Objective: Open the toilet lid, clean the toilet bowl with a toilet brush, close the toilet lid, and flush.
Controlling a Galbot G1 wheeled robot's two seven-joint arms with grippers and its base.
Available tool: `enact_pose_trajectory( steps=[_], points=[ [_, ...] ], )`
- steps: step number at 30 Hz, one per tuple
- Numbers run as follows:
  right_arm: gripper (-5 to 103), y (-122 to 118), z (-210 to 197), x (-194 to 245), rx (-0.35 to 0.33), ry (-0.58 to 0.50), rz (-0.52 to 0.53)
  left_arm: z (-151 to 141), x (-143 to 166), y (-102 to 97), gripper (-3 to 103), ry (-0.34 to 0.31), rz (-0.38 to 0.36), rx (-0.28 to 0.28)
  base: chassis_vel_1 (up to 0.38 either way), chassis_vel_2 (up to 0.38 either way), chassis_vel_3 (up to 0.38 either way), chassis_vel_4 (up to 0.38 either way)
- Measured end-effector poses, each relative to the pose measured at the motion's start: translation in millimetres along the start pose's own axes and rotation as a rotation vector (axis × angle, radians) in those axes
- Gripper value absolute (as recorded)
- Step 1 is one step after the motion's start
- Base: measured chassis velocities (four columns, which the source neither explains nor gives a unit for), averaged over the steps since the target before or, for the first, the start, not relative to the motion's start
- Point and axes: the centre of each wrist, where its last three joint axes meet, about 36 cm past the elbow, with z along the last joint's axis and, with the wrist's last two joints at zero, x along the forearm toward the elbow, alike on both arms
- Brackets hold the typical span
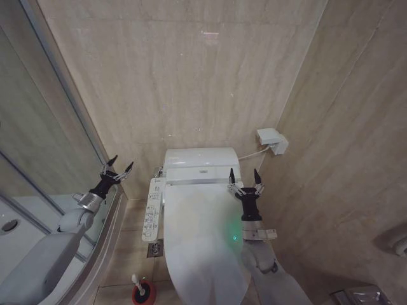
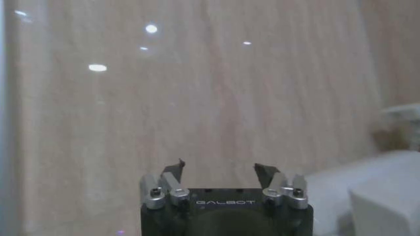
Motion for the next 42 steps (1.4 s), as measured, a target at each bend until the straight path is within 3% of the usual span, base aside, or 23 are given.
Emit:
enact_pose_trajectory(
  steps=[4,5,10,11,19,20,28,42],
  points=[
    [100,0,0,1,0.002,0.001,0.001,12,-8,7.8,82,0.019,0.076,0.004,0.0,0.0,0.0,0.0],
    [100,0,0,2,0.002,0.001,0.002,14,-11,8.2,55,0.023,0.084,0.006,0.0,0.0,0.0,0.0],
    [100,1,3,3,-0.001,0.006,0.017,31,-34,-1.3,55,0.038,0.077,0.044,0.0,0.0,0.0,0.0],
    [100,2,5,4,-0.001,0.01,0.019,36,-41,-5.8,27,0.045,0.074,0.055,0.0,0.0,0.0,0.0],
    [100,6,9,5,-0.006,0.014,0.022,59,-55,-21.2,27,0.136,0.078,0.06,0.0,0.0,0.0,0.0],
    [100,6,9,5,-0.006,0.014,0.023,61,-57,-22.4,2,0.144,0.082,0.059,0.0,0.0,0.0,0.0],
    [100,4,8,5,-0.004,0.014,0.027,63,-76,-24.4,0,0.185,0.142,0.036,0.0,0.0,0.0,0.0],
    [100,0,4,4,0.002,0.003,0.026,68,-68,-19.0,0,0.236,0.198,0.0,0.0,0.0,0.0,0.0]
  ],
)
